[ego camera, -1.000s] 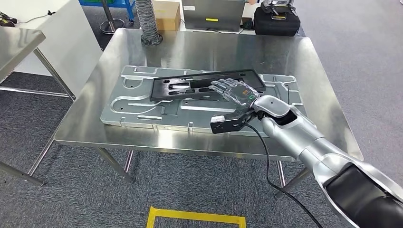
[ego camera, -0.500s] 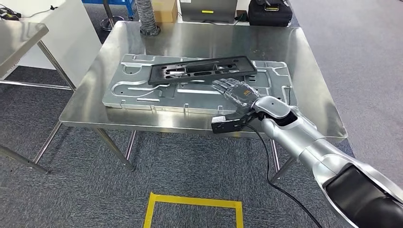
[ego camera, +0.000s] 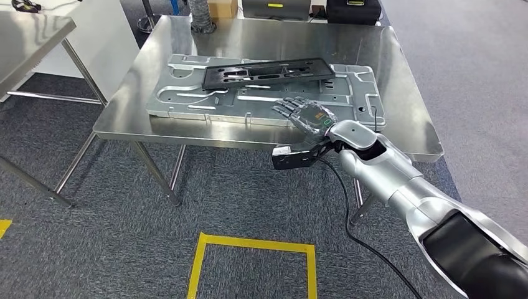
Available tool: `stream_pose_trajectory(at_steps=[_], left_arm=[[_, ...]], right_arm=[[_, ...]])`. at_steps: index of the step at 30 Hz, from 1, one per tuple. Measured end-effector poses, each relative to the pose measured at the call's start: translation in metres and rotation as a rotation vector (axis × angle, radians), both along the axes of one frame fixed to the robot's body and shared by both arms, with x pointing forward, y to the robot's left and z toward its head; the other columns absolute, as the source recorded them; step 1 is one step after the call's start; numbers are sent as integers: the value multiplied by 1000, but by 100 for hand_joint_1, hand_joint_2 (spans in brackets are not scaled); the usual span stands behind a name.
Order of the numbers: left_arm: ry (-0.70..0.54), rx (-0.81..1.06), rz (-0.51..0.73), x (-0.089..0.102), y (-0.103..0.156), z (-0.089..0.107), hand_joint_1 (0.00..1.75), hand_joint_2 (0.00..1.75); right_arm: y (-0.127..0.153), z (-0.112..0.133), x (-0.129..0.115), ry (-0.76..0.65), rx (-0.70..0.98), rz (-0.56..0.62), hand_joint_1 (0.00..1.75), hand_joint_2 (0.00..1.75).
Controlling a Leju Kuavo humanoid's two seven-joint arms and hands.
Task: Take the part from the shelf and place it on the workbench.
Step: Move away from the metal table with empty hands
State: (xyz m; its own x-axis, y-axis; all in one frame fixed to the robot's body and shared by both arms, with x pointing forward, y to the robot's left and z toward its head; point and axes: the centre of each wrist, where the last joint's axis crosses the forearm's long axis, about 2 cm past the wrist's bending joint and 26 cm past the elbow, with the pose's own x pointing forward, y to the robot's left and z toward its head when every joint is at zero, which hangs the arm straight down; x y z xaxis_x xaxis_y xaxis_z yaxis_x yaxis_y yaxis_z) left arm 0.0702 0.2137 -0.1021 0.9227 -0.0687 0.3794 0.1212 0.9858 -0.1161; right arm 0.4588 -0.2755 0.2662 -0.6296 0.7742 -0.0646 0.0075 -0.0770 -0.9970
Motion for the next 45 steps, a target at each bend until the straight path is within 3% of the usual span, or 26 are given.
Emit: stream_pose_trajectory(at_steps=[23,30,34,37,45], left_arm=[[-7,-1,-13,6,-1,1,0,0],[-11,-1,-15,12,0,2,0,0],[-2,-4,-7,11,-1,2,0,0],[9,-6,1,5,-1,1,0,0],[29,-5,7,-5,0,-1,0,0]], right_arm=[[-14,-4,3,6,0,-43,0,0],[-42,-8,2,-18,43,-112,0,0],[-88,-29,-9,-14,108,-211,0,0],[-126,-59,-28,-8,177,-321,0,0],[-222,-173,-136,174,490,-654,0,0]])
